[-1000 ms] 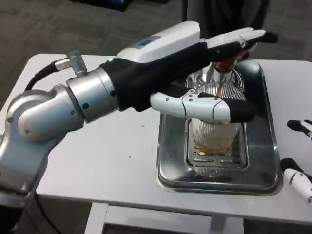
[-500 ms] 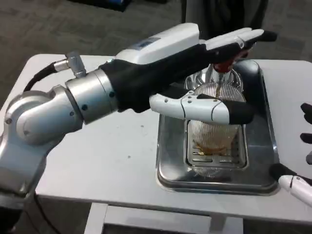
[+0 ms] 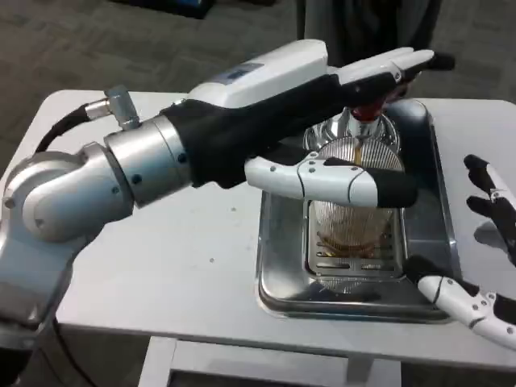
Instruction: Grasp the cup under the faucet to collect the drink, then remove the cup.
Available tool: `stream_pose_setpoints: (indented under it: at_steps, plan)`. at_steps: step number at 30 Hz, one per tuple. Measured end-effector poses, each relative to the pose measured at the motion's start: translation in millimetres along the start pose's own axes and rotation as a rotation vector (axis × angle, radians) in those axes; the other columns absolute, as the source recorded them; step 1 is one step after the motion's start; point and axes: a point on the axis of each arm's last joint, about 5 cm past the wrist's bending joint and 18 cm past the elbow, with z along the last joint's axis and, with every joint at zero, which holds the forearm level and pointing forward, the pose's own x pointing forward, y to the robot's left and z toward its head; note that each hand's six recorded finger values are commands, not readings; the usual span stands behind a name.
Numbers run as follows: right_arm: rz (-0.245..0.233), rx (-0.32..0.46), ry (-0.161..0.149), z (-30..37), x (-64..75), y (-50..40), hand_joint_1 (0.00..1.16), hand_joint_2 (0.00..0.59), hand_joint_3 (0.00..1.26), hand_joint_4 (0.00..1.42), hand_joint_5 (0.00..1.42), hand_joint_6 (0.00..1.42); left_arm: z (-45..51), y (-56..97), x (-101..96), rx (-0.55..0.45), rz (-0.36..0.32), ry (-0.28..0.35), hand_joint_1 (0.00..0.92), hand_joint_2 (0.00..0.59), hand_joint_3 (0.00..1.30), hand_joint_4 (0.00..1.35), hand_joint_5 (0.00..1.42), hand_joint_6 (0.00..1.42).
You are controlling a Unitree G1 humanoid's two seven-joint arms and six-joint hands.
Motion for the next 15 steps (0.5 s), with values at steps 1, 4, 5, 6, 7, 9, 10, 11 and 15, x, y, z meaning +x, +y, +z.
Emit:
stream_pose_setpoints:
  at_steps: [1, 4, 5, 6, 7, 9, 10, 11, 15]
  plan:
    - [-0.005, 0.003, -0.003, -0.3, 1.6, 1.0, 0.57, 0.249, 0.0, 0.0, 0.06, 0.15, 0.0, 0.0, 0.0, 0.0, 0.0, 0.0, 0.0, 0.072, 0.05, 0.0, 0.13, 0.12]
    - [-0.003, 0.02, -0.012, -1.1, 7.4, 6.2, 0.57, 0.249, 0.0, 0.0, 0.06, 0.15, 0.2, 0.1, -0.2, 0.001, 0.0, 0.001, 0.0, 0.072, 0.05, 0.0, 0.13, 0.12]
    - [-0.001, 0.024, -0.014, -1.4, 9.3, 7.8, 0.57, 0.249, 0.0, 0.0, 0.06, 0.15, 0.2, 0.1, -0.2, 0.001, 0.001, 0.001, 0.0, 0.072, 0.05, 0.0, 0.13, 0.12]
    - [0.001, 0.028, -0.015, -1.9, 11.4, 9.7, 0.57, 0.249, 0.0, 0.0, 0.06, 0.15, 0.3, 0.2, -0.3, 0.001, 0.001, 0.001, 0.0, 0.072, 0.05, 0.0, 0.13, 0.12]
    - [0.003, 0.031, -0.016, -2.0, 12.2, 10.7, 0.57, 0.249, 0.0, 0.0, 0.06, 0.15, 0.4, 0.3, -0.3, 0.002, 0.002, 0.001, 0.0, 0.072, 0.05, 0.0, 0.13, 0.12]
    - [0.008, 0.039, -0.019, -2.7, 16.0, 13.5, 0.57, 0.249, 0.0, 0.0, 0.06, 0.15, 0.5, 0.6, -0.8, 0.002, 0.002, 0.002, 0.0, 0.072, 0.05, 0.0, 0.13, 0.12]
    - [0.01, 0.048, -0.018, -3.8, 19.5, 16.0, 0.57, 0.249, 0.0, 0.0, 0.06, 0.15, 0.5, 0.9, -1.0, 0.003, 0.002, 0.004, 0.0, 0.072, 0.05, 0.0, 0.13, 0.12]
    - [0.015, 0.06, -0.017, -4.6, 22.3, 18.8, 0.57, 0.249, 0.0, 0.0, 0.06, 0.15, 0.8, 1.1, -1.3, 0.005, 0.002, 0.005, 0.0, 0.072, 0.05, 0.0, 0.13, 0.12]
    - [0.018, 0.081, -0.024, -4.7, 28.7, 22.8, 0.57, 0.249, 0.0, 0.0, 0.06, 0.14, 1.5, 1.6, -1.8, 0.008, 0.003, 0.006, 0.0, 0.072, 0.05, 0.0, 0.13, 0.12]
